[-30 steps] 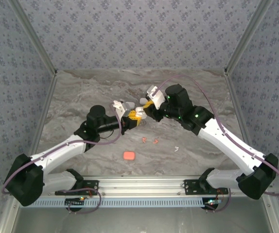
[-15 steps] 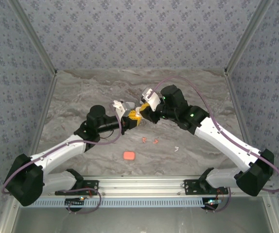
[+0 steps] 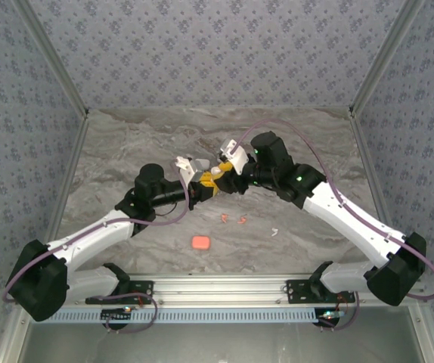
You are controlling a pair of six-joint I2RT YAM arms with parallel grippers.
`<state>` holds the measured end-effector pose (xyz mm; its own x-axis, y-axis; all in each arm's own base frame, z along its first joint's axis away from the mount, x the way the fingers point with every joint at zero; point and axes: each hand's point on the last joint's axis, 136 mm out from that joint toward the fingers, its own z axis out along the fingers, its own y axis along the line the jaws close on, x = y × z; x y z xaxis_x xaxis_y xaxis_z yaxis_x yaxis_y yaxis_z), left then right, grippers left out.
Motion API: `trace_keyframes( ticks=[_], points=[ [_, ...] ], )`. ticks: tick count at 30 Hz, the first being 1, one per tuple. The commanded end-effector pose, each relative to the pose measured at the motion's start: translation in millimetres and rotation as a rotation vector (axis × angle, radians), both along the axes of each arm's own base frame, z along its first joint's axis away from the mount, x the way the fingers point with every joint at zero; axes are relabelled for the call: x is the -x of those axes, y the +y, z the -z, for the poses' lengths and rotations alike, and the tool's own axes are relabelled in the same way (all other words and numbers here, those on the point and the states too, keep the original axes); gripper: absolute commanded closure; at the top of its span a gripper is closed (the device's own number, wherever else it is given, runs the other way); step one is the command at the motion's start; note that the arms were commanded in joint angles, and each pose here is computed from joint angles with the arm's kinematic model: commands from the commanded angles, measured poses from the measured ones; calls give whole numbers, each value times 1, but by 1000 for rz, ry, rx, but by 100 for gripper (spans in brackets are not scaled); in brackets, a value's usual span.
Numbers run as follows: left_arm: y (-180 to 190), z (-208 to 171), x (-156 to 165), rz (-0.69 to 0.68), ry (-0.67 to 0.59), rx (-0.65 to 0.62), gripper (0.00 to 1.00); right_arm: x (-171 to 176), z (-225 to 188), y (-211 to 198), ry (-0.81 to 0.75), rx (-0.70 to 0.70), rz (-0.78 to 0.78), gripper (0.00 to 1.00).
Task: Insert wireless bluetooth earbuds into charging case
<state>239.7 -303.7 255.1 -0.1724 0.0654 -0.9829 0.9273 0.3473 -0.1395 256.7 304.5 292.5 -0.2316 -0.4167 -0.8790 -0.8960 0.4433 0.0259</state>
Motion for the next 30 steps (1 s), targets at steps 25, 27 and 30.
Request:
trace_keyframes(
  ticks=[25, 27, 30],
  points=[
    [10, -17, -9, -95, -86, 28, 100, 39, 205, -182, 806, 267, 856, 46],
    [9, -17, -9, -94, -85, 28, 100, 47, 222, -184, 850, 289, 873, 47],
    [9, -16, -10, -93, -83, 26, 100, 53, 240, -186, 889, 313, 890, 49]
  ],
)
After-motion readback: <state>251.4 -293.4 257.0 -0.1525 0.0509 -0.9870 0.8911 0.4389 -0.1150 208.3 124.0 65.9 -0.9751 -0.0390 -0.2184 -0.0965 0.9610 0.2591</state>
